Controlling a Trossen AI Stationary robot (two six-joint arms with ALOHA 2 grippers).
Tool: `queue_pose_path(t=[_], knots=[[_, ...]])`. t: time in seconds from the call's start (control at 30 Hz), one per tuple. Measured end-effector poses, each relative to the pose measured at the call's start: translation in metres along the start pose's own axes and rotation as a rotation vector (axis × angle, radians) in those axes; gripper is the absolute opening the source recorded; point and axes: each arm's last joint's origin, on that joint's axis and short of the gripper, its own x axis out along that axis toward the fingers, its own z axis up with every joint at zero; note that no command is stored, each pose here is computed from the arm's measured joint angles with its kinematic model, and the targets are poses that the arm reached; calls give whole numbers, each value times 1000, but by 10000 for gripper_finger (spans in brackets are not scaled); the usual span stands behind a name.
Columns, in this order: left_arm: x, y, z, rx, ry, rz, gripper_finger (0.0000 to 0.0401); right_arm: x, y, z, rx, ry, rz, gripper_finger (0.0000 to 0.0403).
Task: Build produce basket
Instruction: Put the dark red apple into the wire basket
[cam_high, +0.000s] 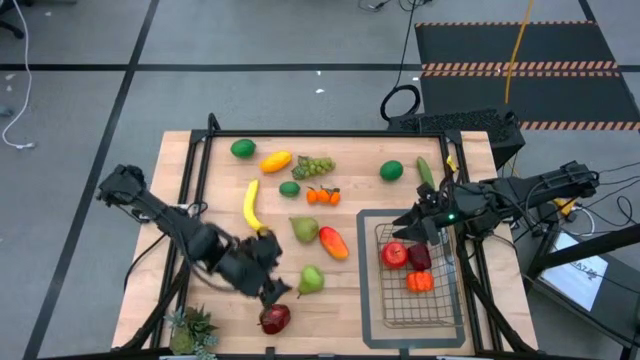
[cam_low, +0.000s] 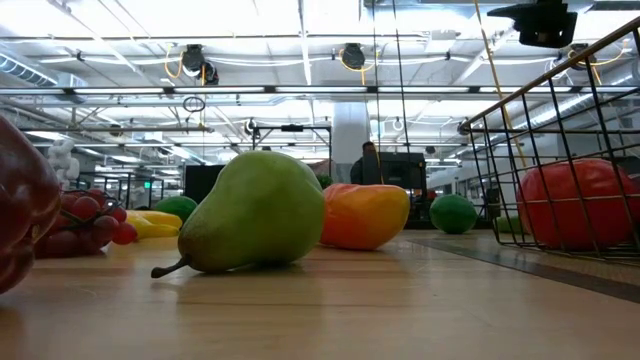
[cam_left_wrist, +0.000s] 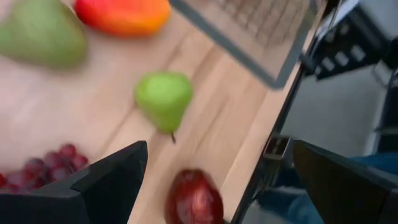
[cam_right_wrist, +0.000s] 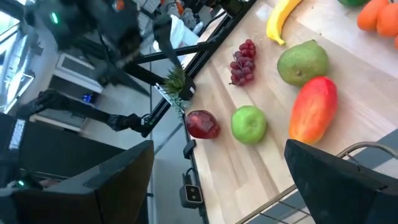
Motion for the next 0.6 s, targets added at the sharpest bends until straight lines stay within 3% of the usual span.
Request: queue_pose_path(t=[0.17, 0.33, 0.47, 0.6], knots=[[27, -11, -28, 23, 75, 52, 397, 0, 2, 2, 95, -25, 12, 357], [50, -15, -45, 14, 191, 83, 397, -1, 9, 10, 229, -168, 69, 357], [61, -15, -54, 36, 223, 110, 399, -3, 17, 17, 250, -275, 138, 357], [73, -14, -59, 33, 275, 138, 400, -3, 18, 19, 241, -327, 136, 357]])
